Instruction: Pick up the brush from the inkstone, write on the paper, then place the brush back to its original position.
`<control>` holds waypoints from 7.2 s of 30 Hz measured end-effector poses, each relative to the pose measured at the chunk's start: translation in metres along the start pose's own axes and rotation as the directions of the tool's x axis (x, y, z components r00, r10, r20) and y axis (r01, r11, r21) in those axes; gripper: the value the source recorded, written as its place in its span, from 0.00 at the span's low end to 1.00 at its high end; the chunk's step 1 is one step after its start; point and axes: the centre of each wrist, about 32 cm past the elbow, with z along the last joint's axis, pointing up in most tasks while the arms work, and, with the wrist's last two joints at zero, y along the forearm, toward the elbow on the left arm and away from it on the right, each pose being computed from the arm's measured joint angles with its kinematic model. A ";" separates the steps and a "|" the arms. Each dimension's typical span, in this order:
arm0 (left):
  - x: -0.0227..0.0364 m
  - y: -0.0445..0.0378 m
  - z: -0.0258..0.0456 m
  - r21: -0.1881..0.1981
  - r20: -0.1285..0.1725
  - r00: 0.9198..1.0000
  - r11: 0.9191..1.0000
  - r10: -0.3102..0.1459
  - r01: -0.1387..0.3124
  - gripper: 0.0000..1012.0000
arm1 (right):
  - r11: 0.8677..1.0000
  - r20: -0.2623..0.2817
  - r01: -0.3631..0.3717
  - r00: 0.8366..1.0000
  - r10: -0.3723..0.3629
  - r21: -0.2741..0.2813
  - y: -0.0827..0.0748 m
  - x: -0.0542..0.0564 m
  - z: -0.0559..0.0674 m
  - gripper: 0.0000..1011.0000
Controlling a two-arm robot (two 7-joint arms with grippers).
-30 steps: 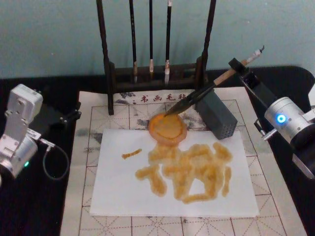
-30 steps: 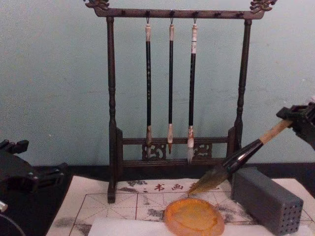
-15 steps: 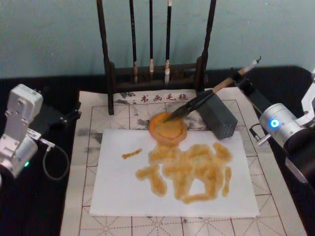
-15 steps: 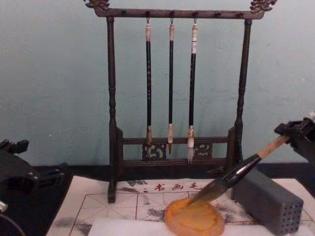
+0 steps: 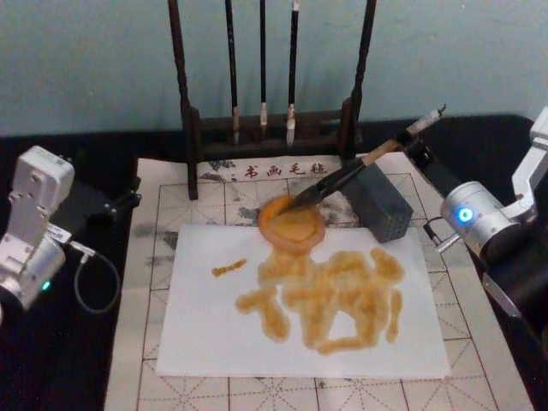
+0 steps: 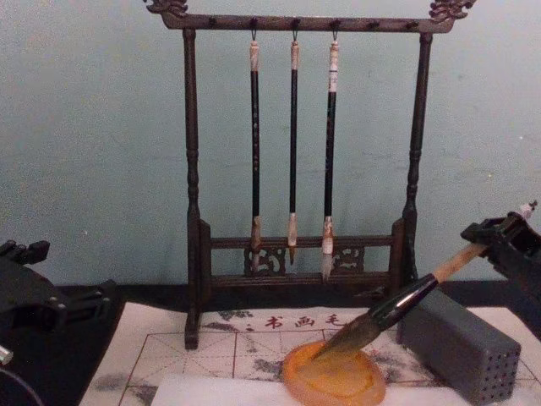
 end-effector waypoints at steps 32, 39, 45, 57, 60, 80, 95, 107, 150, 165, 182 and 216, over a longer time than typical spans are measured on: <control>0.0000 0.0000 0.0000 0.000 0.000 1.000 1.000 0.000 0.000 0.99 | 0.999 -0.012 0.031 0.999 -0.031 -0.010 0.009 -0.001 -0.009 0.19; 0.0000 0.0000 0.0000 0.000 0.000 1.000 1.000 0.000 0.000 0.99 | 0.999 -0.015 0.038 0.999 -0.038 -0.012 0.010 -0.001 -0.011 0.19; 0.0000 0.0000 0.0000 0.000 0.000 1.000 1.000 0.000 0.000 0.99 | 0.999 -0.017 0.043 0.999 -0.043 -0.013 0.010 -0.001 -0.012 0.19; 0.0000 0.0000 0.0000 0.000 0.000 1.000 1.000 0.000 0.000 0.99 | 0.999 -0.017 0.048 0.999 -0.048 -0.010 0.010 0.000 -0.012 0.19; 0.0000 0.0000 0.0000 0.000 0.000 1.000 1.000 0.000 0.000 0.99 | 0.999 -0.017 0.048 0.999 -0.048 -0.010 0.010 0.000 -0.012 0.19; 0.0000 0.0000 0.0000 0.000 0.000 1.000 1.000 0.000 0.000 0.99 | 0.999 -0.016 0.046 0.999 -0.047 -0.011 0.010 0.000 -0.012 0.57; 0.0000 0.0000 0.0000 0.000 0.000 1.000 1.000 0.000 0.000 0.99 | 0.999 -0.016 0.046 0.999 -0.046 -0.011 0.010 0.000 -0.012 0.98; 0.0000 0.0000 0.0000 0.000 0.000 1.000 1.000 0.000 0.000 0.99 | 0.999 -0.016 0.046 0.999 -0.046 -0.011 0.010 0.000 -0.012 0.99; 0.0000 0.0000 0.0000 0.000 0.000 1.000 1.000 0.000 0.000 0.99 | 1.000 0.370 0.000 0.929 0.008 -0.022 -0.066 -0.011 -0.022 0.99; 0.0000 0.0000 0.0000 0.000 0.000 1.000 1.000 0.000 0.000 0.99 | 0.999 0.746 -0.004 0.664 0.043 -0.054 -0.066 -0.003 -0.041 0.99; 0.0000 0.0000 0.0000 0.000 0.000 1.000 1.000 0.000 0.000 0.99 | 0.999 0.802 0.023 0.597 0.015 -0.036 -0.064 0.001 -0.045 0.99; 0.0000 0.0000 0.0000 0.000 0.000 1.000 1.000 0.000 0.000 0.99 | 0.999 0.799 0.021 0.601 0.017 -0.037 -0.064 0.000 -0.044 0.99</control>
